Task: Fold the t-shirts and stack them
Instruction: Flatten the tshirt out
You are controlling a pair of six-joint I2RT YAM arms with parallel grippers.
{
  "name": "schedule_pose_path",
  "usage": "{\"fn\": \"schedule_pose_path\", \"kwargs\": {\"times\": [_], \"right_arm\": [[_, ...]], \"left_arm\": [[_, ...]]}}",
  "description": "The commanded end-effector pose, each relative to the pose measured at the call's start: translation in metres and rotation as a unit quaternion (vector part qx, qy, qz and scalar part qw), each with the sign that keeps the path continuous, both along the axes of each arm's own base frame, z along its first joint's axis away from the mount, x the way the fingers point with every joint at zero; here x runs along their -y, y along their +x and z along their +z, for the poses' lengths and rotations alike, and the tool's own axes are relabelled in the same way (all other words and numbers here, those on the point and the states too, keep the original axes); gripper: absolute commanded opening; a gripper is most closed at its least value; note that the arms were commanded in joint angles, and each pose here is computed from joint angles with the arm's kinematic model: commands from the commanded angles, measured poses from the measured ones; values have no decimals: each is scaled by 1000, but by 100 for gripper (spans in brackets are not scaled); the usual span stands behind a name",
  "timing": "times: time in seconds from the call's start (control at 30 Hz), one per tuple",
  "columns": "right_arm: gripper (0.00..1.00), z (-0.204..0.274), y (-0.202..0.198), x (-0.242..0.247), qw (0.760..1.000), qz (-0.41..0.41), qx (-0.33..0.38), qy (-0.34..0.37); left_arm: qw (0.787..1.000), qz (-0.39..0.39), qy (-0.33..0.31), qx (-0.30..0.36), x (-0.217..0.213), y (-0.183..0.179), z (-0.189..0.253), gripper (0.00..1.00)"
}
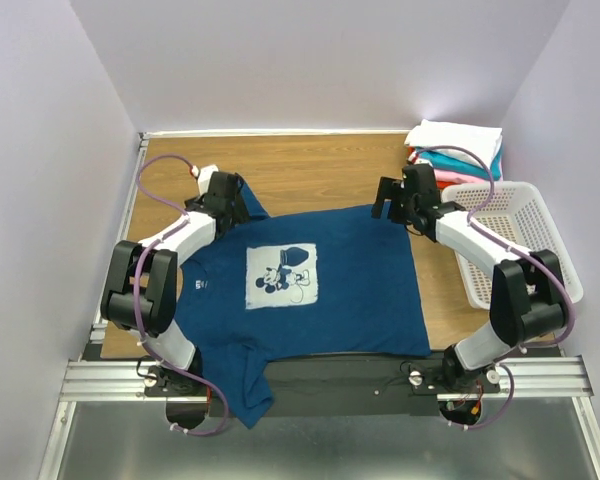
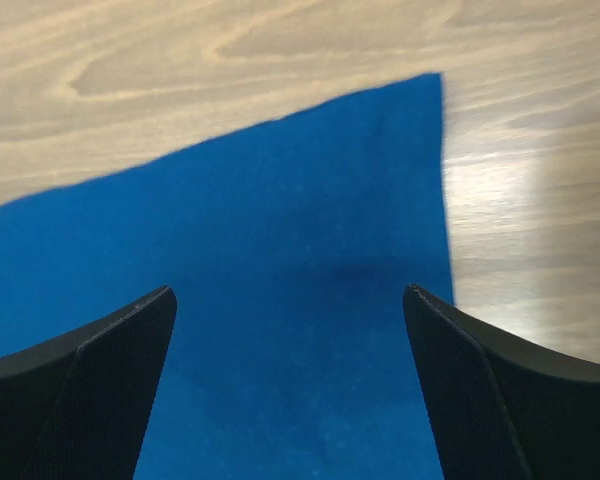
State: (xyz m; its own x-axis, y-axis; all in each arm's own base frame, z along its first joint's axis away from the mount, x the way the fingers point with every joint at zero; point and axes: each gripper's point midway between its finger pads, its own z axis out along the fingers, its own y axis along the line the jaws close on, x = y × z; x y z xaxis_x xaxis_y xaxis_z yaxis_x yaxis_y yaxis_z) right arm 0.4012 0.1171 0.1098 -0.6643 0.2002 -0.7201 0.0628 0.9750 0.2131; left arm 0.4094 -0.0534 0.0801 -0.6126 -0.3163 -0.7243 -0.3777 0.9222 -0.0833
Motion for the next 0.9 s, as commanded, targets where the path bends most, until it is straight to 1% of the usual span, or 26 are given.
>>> {"fn": "schedule_pose_path", "kwargs": {"times": [0.0,0.03,0.13,0.27,0.33,0.37,0.4,0.43,0.57,0.63,0.73,0.77,0.83,0.87], "right_arm": [[100,-19,4,-12,999,27,-23,10],[100,-31,5,-13,999,27,-38,9],[100,-44,13,-16,998,25,-52,10],[100,-71,20,-12,997,4,-79,-4],[100,-71,30,-12,997,7,-74,-14],[100,-72,34,-8,997,-3,-71,-24],[100,-73,38,-7,997,-5,-69,-27],[100,-77,42,-6,997,-2,-73,-33],[100,-83,55,-6,997,-5,-75,-29],[100,-86,60,-5,997,-5,-77,-26],[100,-94,70,-2,996,-9,-82,-22],[100,-99,72,0,996,-11,-87,-22],[100,-98,82,3,996,-14,-84,-17],[100,-103,84,3,996,-12,-89,-14]], "left_arm": [[997,-30,-56,31,19,2,8,98],[997,-33,-56,30,20,2,7,98],[998,-38,-53,13,21,5,-8,98],[997,-51,-52,-20,28,14,-37,98],[997,-45,-48,-36,26,17,-47,98],[998,-41,-48,-32,25,25,-44,98],[997,-40,-46,-45,25,26,-54,98],[997,-41,-45,-50,24,28,-56,92],[997,-42,-45,-50,25,44,-56,84],[996,-42,-44,-58,24,49,-62,82],[996,-42,-41,-66,24,61,-66,77],[996,-45,-40,-61,25,70,-60,73],[996,-46,-36,-74,24,77,-69,73],[996,-48,-35,-65,24,88,-60,74]]}}
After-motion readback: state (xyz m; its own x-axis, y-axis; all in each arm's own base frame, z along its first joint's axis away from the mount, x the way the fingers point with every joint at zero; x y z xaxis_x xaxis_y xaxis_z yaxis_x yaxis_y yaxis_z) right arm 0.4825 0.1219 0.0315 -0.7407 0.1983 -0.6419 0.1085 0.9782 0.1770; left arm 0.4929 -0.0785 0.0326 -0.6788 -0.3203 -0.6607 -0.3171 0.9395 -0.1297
